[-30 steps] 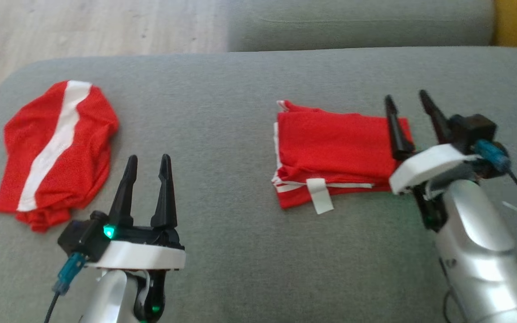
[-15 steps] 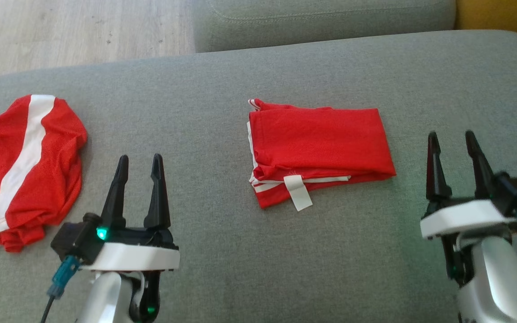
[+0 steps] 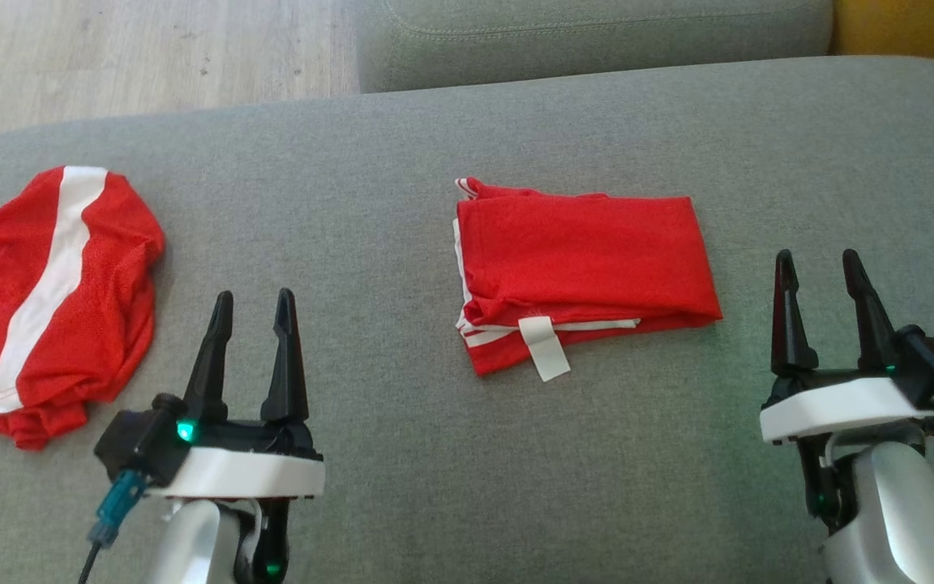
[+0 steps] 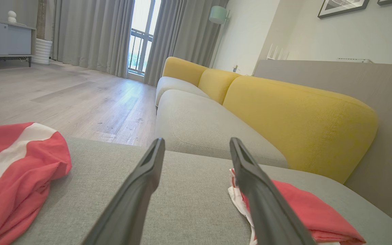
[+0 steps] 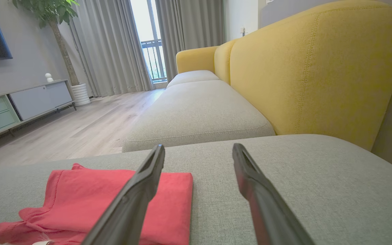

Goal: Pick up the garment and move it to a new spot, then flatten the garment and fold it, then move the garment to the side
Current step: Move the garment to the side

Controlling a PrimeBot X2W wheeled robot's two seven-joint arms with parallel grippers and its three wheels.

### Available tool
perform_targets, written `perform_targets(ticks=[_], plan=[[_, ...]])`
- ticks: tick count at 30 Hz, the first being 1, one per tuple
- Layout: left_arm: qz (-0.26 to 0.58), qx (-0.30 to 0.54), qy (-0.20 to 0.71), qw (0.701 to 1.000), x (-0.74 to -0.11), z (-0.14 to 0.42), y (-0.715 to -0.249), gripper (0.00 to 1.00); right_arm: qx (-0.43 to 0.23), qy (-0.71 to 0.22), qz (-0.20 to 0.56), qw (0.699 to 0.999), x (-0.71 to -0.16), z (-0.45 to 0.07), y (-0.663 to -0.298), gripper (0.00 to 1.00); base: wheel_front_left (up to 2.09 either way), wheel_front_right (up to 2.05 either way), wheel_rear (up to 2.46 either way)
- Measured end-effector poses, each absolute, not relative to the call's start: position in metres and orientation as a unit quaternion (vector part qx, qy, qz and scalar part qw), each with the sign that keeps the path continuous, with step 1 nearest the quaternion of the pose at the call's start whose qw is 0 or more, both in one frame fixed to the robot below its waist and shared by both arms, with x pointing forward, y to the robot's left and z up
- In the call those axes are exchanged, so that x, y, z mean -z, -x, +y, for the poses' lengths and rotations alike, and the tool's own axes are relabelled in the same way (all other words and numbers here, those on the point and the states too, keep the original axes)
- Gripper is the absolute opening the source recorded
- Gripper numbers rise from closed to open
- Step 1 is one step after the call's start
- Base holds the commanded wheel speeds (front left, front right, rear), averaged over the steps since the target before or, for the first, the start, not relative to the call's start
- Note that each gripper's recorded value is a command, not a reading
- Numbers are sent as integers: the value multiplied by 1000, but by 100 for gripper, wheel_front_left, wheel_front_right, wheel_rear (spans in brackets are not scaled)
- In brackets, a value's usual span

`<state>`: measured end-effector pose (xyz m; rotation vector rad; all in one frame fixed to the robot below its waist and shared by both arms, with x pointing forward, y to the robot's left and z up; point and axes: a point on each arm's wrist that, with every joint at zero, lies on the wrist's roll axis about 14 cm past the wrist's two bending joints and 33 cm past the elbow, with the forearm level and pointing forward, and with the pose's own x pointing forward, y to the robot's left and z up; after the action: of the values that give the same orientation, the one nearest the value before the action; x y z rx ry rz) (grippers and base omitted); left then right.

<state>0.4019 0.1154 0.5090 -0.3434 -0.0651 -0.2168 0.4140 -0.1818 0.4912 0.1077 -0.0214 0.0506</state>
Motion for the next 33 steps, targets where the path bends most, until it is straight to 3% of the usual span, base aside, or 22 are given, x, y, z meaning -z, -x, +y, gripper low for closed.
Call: perform_targets(ticks=[9, 24, 33], plan=[[-17, 100, 171, 980, -497, 119, -404, 100, -34, -53, 11, 998, -478, -175, -422, 100, 0, 0, 0], [8, 76, 170, 982, -476, 135, -419, 100, -69, -45, 209, 974, -379, -139, -468, 100, 0, 0, 0], [11, 69, 170, 983, -473, 140, -421, 100, -63, -58, 226, 970, -363, -136, -479, 100, 0, 0, 0]])
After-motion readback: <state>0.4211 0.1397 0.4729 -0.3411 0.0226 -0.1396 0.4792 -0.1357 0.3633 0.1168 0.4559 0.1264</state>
